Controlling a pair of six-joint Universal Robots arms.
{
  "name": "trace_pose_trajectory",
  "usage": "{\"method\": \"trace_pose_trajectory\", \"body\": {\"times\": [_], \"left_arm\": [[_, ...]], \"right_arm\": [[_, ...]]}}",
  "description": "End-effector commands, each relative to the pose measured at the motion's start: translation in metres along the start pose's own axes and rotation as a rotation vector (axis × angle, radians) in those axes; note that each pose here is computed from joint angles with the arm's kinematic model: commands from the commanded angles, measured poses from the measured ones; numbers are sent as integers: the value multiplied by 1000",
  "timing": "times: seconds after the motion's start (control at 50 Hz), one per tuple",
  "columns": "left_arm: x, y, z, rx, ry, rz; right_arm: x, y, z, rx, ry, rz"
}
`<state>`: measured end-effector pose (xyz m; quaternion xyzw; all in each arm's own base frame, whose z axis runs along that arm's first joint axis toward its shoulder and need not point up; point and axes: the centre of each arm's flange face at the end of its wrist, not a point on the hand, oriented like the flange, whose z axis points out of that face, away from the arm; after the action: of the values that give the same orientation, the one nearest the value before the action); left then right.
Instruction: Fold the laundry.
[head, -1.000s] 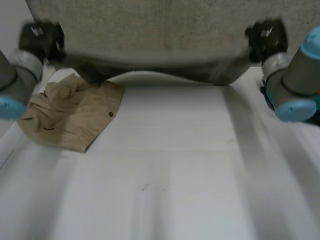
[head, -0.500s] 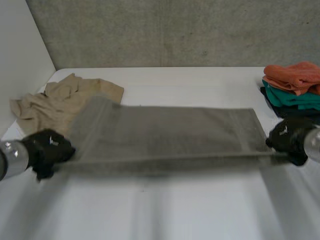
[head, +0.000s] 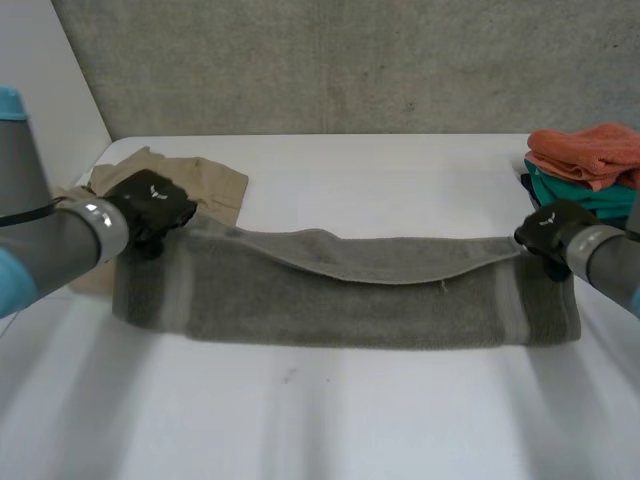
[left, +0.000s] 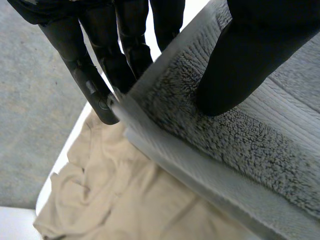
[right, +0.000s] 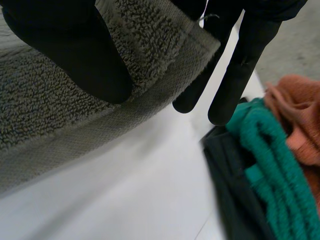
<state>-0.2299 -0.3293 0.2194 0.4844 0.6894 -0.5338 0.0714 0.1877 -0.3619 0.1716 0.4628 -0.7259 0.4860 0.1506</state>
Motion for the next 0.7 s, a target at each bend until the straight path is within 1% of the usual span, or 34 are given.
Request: {"method": "trace_pose_trajectory", "body": {"times": [0.02,0.2,0.28,0.36,0.4,0.42,0.5,0.62,0.7], "left_arm": [[-1,-10,45,3,-68,3],[1,-3,84,-59,-127,21],[1,-1,90,-85,-133,14],[8,-6,92,-68,-115,16],[9,-9,92,-58,-120,20],[7,-10,92,-57,-136,17],[2,-13,88,-63,-176,0],[-4,-19,78,-59,-203,-41],[-10,-24,66,-46,-210,-89]], "right_arm": [[-3,-20,35,73,110,19],[-9,-26,69,65,195,4],[-14,-23,78,47,206,-12],[-27,-25,83,35,202,-55],[-27,-24,85,19,221,-65],[-24,-24,85,2,253,-61],[-20,-23,84,-31,307,-31],[-20,-29,72,-18,300,8],[-21,-32,60,-7,283,40]]}}
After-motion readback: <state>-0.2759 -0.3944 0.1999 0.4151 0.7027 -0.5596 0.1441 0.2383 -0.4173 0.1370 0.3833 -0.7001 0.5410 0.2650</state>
